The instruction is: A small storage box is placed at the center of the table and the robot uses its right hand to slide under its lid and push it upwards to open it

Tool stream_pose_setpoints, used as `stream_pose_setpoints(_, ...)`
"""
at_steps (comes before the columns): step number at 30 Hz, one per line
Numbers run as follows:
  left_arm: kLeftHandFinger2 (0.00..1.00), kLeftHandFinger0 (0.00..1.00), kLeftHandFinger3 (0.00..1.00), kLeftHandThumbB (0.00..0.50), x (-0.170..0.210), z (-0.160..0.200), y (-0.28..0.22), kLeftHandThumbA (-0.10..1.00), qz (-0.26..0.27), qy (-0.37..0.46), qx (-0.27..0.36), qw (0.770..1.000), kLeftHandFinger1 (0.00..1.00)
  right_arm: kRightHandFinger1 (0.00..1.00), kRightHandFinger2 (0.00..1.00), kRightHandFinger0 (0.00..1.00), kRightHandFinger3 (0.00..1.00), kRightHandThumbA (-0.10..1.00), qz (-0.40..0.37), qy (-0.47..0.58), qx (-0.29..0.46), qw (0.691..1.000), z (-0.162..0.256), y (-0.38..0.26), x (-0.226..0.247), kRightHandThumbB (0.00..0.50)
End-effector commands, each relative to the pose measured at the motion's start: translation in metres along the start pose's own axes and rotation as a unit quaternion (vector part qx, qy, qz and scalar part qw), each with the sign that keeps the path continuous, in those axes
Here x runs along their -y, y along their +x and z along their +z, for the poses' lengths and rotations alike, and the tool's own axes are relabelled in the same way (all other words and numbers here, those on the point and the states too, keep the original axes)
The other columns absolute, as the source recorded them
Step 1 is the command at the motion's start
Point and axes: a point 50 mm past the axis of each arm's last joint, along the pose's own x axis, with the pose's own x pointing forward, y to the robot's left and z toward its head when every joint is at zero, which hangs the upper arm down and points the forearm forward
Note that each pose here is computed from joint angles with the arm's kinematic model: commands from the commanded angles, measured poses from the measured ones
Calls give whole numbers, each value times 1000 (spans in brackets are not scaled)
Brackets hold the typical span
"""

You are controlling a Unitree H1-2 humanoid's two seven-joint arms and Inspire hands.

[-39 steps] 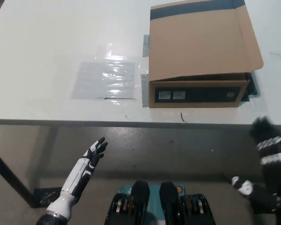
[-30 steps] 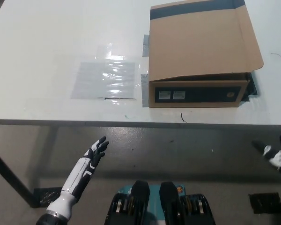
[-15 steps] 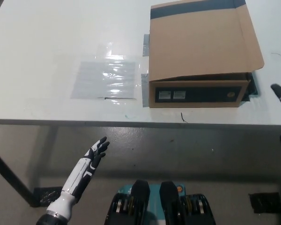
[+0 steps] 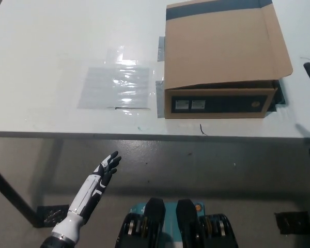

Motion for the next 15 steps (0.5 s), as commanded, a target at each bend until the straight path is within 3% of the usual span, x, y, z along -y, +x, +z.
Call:
stream_pose_setpoints(1,1000,1000,1000,500,-3,10,10,1000,-8,6,31,999,1000,1000,1000,1000,1000,1000,1,77,-3,997,2,24,-15,284)
stream_pose_setpoints(8,1000,1000,1000,500,-3,8,10,1000,-10,7,31,999,1000,1000,1000,1000,1000,1000,-8,111,-22,994,-8,31,-23,284)
stream_pose_setpoints(10,1000,1000,1000,500,-2,9,10,1000,-10,5,31,999,1000,1000,1000,1000,1000,1000,-7,106,-24,994,-10,32,-25,311)
stream_pose_setpoints(11,1000,1000,1000,500,-2,9,10,1000,-10,6,31,999,1000,1000,1000,1000,1000,1000,-7,102,-25,994,-11,32,-25,291)
stream_pose_setpoints(15,1000,1000,1000,500,-2,9,10,1000,-12,6,31,999,1000,1000,1000,1000,1000,1000,-11,97,-32,995,-19,30,-28,302)
